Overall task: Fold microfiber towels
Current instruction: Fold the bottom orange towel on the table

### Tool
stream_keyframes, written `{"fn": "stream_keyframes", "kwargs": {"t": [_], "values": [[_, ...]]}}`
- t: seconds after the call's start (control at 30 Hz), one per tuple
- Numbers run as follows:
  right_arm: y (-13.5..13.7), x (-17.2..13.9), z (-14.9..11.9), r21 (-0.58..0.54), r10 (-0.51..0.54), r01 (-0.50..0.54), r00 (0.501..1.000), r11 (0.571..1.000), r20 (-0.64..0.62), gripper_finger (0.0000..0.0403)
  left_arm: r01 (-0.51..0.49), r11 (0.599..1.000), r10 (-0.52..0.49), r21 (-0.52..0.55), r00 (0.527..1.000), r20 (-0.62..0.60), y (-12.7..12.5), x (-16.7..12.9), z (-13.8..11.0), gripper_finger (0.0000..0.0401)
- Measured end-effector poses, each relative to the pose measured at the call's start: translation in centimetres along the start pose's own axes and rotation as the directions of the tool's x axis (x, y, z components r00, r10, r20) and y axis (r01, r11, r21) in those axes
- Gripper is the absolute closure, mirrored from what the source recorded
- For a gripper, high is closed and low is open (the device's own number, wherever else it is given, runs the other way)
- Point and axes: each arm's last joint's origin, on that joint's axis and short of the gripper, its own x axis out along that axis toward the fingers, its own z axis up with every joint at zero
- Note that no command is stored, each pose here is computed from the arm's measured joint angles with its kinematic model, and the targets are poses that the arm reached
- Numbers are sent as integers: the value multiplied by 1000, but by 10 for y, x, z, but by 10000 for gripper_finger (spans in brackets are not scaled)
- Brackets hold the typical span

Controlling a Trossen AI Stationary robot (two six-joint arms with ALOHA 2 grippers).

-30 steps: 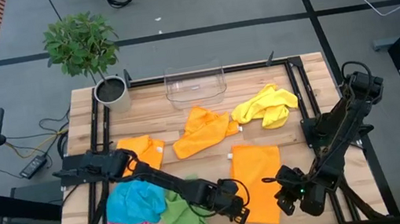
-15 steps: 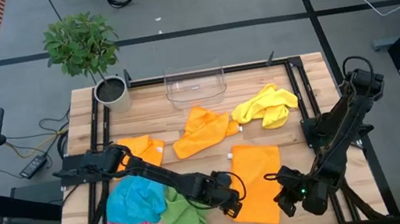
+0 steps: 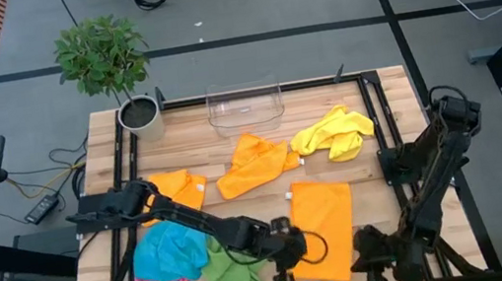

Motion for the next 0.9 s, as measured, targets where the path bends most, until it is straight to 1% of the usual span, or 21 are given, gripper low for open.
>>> {"fn": "stream_keyframes", "kwargs": {"t": [0.03,0.1,0.2,0.3,0.33,0.4,0.47,0.53,0.6,0.67,0.77,0.9], "values": [[-1,3,-1,-28,-7,7,1000,1000,0,400,7,996,-7,92,1000,4,-4,0,0,349],[-2,10,-4,-92,-20,20,1000,996,-1,392,15,976,-19,215,1000,19,-9,1,-1,348],[-4,20,-10,-203,-35,32,999,979,-12,369,8,935,-24,356,999,40,-6,3,1,334],[-2,27,-14,-283,-44,33,998,958,-33,338,-3,886,-15,464,999,35,-1,7,1,311],[0,28,-14,-308,-44,32,998,951,-33,327,2,874,-19,487,999,31,1,10,0,302],[6,31,-15,-355,-34,20,999,934,-33,304,65,851,-73,522,997,-5,0,13,-4,284],[11,33,-18,-419,-33,9,998,908,-51,282,123,822,-139,555,990,-13,-3,18,-5,267],[16,38,-21,-469,-31,-3,997,883,-64,265,158,791,-165,591,985,-42,-6,24,-11,254],[19,43,-25,-502,-40,-1,997,865,-71,254,167,754,-163,635,984,-64,-9,31,-16,245],[21,48,-27,-511,-46,2,996,860,-73,248,162,730,-160,664,985,-64,-9,32,-17,240],[21,52,-28,-494,-57,13,996,869,-74,247,151,723,-170,674,985,-39,-10,35,-16,240],[21,49,-33,-483,-59,11,995,875,-84,247,174,720,-179,671,982,-63,-9,40,-20,249]]}}
